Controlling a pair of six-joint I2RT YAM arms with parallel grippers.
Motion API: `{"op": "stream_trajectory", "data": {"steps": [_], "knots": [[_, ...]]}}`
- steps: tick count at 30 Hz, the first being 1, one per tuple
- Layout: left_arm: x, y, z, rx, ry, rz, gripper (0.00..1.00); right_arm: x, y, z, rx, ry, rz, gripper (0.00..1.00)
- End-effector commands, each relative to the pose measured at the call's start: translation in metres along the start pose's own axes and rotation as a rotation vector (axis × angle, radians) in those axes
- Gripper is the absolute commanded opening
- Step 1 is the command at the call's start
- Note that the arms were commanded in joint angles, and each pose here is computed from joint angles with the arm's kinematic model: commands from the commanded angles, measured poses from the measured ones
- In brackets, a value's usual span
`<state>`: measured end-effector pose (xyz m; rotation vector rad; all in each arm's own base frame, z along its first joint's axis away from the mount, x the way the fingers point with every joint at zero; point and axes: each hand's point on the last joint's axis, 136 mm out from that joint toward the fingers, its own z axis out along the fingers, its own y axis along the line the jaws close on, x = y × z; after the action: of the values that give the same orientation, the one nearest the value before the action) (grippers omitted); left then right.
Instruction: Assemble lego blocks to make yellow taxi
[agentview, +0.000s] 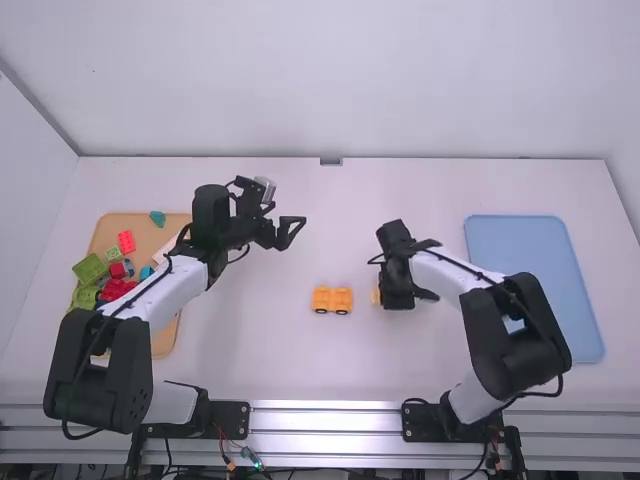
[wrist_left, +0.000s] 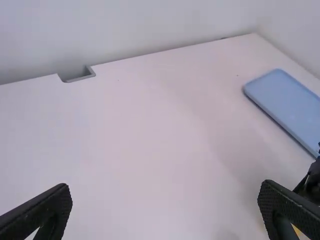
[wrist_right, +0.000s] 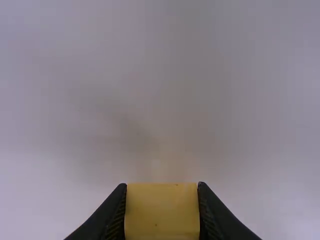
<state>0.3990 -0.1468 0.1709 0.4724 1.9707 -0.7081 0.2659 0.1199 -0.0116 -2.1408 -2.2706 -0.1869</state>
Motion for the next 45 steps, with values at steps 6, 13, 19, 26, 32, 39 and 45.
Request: {"op": "stream_trajectory", "data": {"steps": [6, 13, 19, 26, 32, 39, 45], "knots": [[-0.006, 0.000, 0.000, 0.004, -0.008, 0.018, 0.99, -0.001, -0.010, 0.011, 0.055, 0.000, 0.047, 0.10], [-0.006, 0.001, 0.000, 0.004, -0.008, 0.018, 0.99, 0.002, -0.014, 0.014, 0.060, -0.017, 0.050, 0.13], [-0.006, 0.000, 0.000, 0.005, -0.007, 0.018, 0.99, -0.002, -0.011, 0.013, 0.056, -0.013, 0.034, 0.91], [-0.006, 0.001, 0.000, 0.003, -0.008, 0.018, 0.99, 0.001, -0.005, 0.009, 0.052, 0.016, -0.027, 0.99], [-0.006, 0.003, -0.001, -0.001, -0.009, 0.016, 0.99, 0.000, 0.009, -0.024, 0.079, 0.016, -0.176, 0.99], [-0.005, 0.002, -0.001, 0.000, -0.005, 0.018, 0.99, -0.003, 0.043, -0.083, 0.048, 0.052, -0.817, 0.99], [-0.002, 0.009, -0.001, -0.036, 0.007, 0.077, 0.99, -0.037, 0.097, -0.127, -0.016, -0.174, -1.458, 0.99]]}}
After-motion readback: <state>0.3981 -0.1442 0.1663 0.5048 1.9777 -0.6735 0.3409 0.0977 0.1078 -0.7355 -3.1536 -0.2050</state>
